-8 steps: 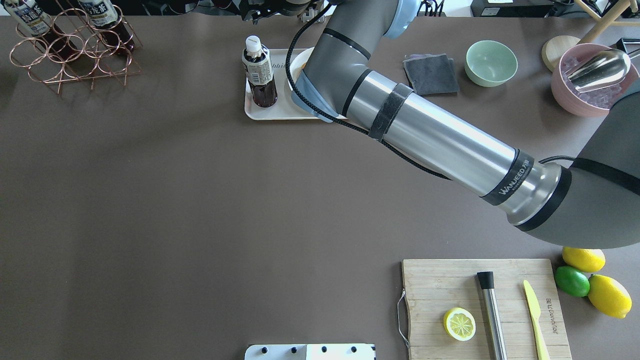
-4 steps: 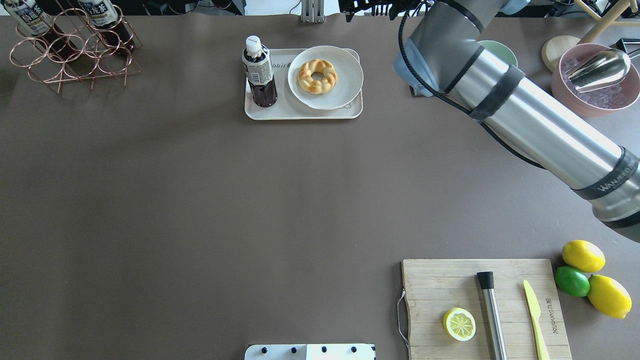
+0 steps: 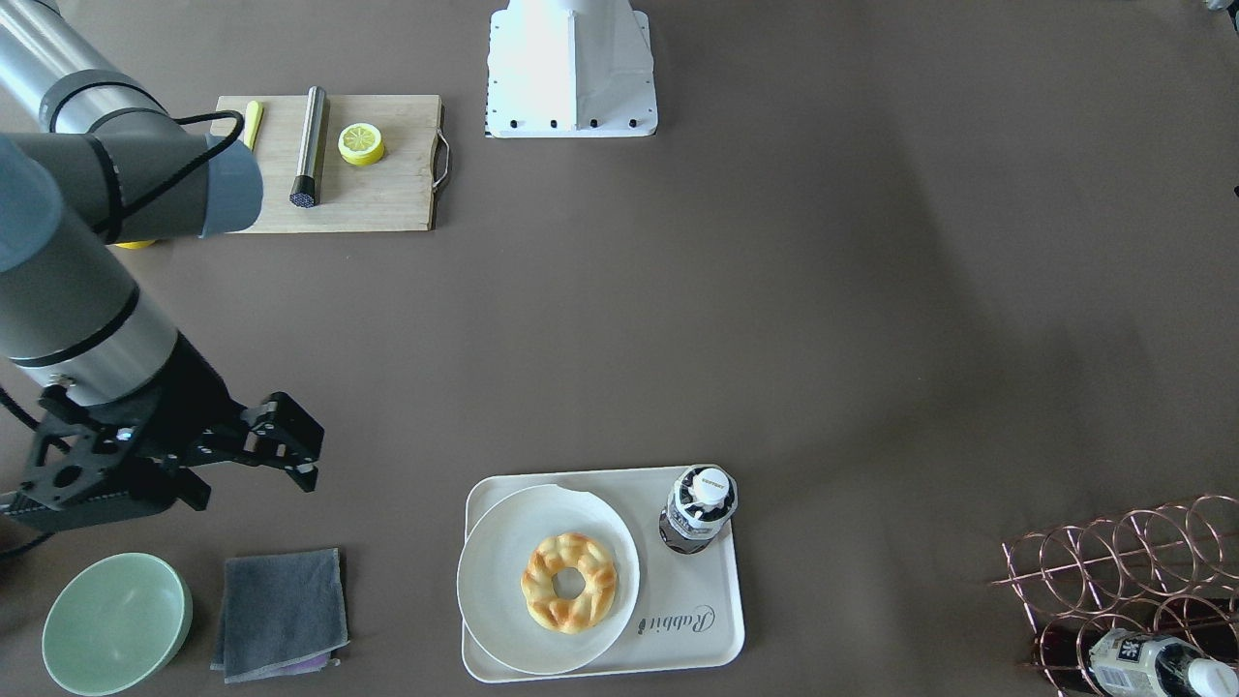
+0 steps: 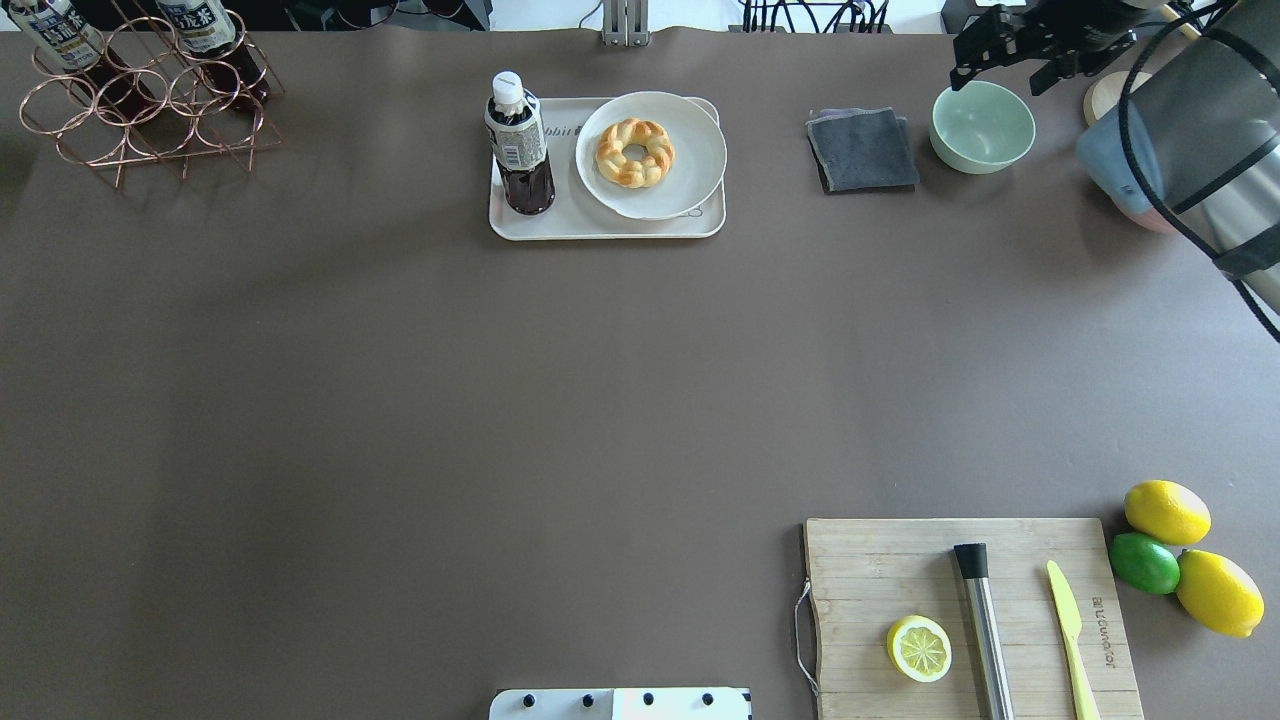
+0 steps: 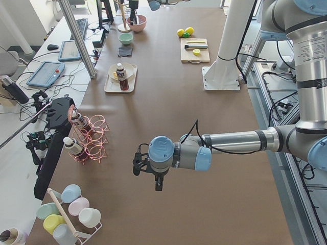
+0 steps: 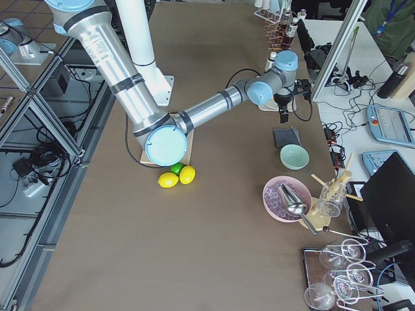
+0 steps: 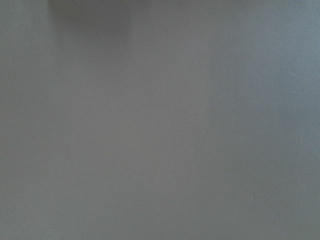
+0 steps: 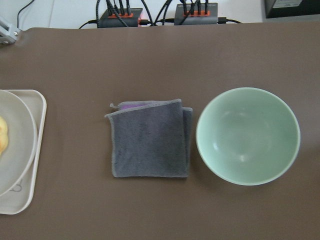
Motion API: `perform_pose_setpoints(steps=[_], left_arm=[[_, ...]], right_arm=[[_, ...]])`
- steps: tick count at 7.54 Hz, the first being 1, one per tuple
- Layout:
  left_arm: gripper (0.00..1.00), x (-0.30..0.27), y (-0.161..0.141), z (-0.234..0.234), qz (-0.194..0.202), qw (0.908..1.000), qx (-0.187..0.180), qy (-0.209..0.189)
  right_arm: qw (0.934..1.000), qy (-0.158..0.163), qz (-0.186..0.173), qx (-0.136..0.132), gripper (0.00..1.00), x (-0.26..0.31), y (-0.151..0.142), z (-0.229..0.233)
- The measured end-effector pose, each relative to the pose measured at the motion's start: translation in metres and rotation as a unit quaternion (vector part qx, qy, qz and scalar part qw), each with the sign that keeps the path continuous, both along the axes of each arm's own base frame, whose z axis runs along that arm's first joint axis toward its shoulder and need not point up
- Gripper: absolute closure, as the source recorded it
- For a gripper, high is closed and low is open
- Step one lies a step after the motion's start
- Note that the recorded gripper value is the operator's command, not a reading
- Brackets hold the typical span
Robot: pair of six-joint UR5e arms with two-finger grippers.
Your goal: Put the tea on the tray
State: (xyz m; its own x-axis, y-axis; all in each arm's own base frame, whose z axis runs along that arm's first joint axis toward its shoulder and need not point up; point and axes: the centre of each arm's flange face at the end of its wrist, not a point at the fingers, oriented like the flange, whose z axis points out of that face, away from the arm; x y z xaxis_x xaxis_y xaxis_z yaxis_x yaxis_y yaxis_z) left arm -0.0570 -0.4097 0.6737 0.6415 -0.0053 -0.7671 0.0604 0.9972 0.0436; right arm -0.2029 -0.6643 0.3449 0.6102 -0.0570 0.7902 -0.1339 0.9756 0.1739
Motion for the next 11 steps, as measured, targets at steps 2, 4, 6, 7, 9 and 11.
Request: perform_pose_setpoints(steps=[2,4,6,7,9,11], left_arm=[[0.01,0.0,-0.032,-0.021,0.001,1.0,-0.004,-0.002],[0.01,0.003,-0.047,-0.034,0.005,1.0,0.003,-0.002],[0.01,0.006,-0.055,-0.044,0.008,0.9999,0.012,-0.002],[0.01,0.007,-0.056,-0.046,0.009,0.9998,0.015,-0.002],[0.01,0.007,-0.056,-0.048,0.009,0.9998,0.019,-0.001],[0.01,0.007,-0.053,-0.047,0.01,0.9998,0.018,-0.001]], right_arm=[[0.9997,0.01,-0.009,-0.021,0.0,0.086,0.021,0.097],[0.998,0.049,-0.022,-0.034,0.0,0.141,0.063,0.193],[0.9925,0.105,-0.026,-0.056,0.0,0.177,0.114,0.271],[0.9906,0.121,-0.034,-0.054,0.0,0.195,0.133,0.294],[0.9873,0.138,-0.068,-0.041,0.0,0.214,0.156,0.319],[0.982,0.161,-0.079,-0.058,0.0,0.217,0.167,0.336]])
